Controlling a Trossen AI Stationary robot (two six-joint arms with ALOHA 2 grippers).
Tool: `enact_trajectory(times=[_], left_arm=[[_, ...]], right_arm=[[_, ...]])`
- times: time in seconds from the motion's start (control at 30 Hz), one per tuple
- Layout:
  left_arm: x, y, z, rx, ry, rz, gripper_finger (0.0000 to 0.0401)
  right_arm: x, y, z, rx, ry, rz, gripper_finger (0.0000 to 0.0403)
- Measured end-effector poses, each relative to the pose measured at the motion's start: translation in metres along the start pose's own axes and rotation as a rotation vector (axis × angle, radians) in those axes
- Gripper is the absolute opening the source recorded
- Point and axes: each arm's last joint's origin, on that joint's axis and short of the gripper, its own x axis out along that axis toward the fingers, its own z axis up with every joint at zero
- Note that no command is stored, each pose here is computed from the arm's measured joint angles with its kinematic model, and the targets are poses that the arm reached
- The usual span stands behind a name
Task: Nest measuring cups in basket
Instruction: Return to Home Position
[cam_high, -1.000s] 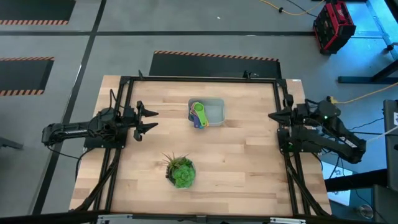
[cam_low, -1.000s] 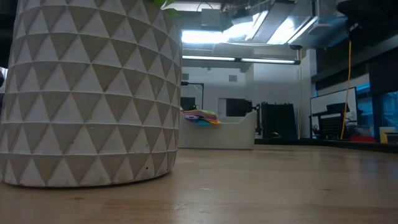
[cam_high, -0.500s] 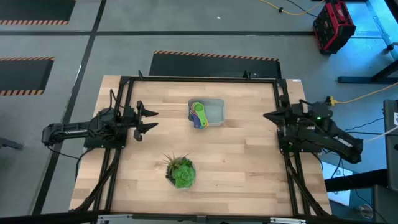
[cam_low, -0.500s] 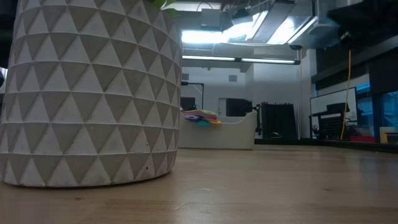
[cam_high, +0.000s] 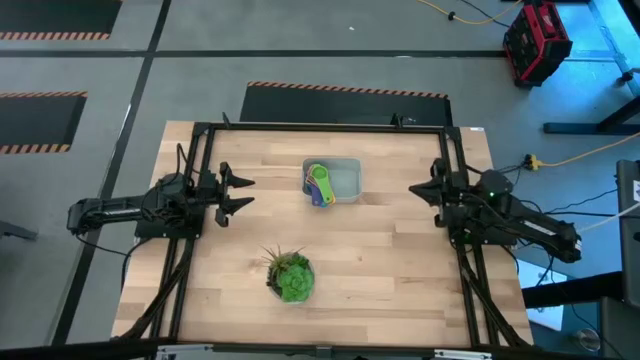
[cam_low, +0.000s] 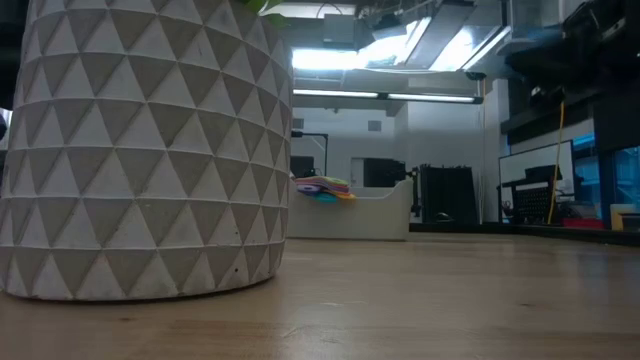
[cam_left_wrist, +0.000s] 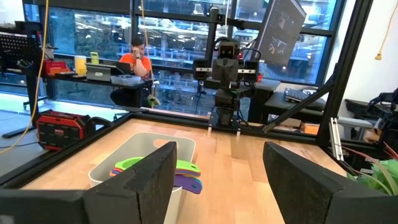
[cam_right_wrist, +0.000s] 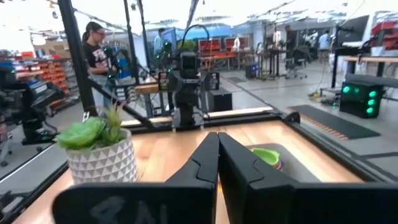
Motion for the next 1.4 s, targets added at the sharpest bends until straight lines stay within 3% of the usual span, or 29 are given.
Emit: enact_trajectory(times=[0.2,0.47,0.7,0.9,1.4], left_arm=[[0.0,0.0,0.0,0.0,0.0,0.0,0.0234],[0.0,0.0,0.0,0.0,-0.002,-0.001,0.0234],[0.0,0.0,0.0,0.0,-0.004,-0.001,0.0234],[0.0,0.0,0.0,0.0,-0.003,-0.001,0.0234],[0.0,0.0,0.0,0.05,0.002,-0.001,0.0234]], right_arm=[[0.003,-0.004,-0.012,0.002,-0.01,-0.056,0.0012],[0.005,-0.007,-0.028,0.058,-0.005,-0.055,0.0012],[0.007,0.0,-0.031,0.116,0.029,0.013,0.0012],[0.008,0.008,-0.036,0.155,0.065,-0.012,0.0012],[0.008,0.013,-0.036,-0.044,0.056,-0.094,0.0012]])
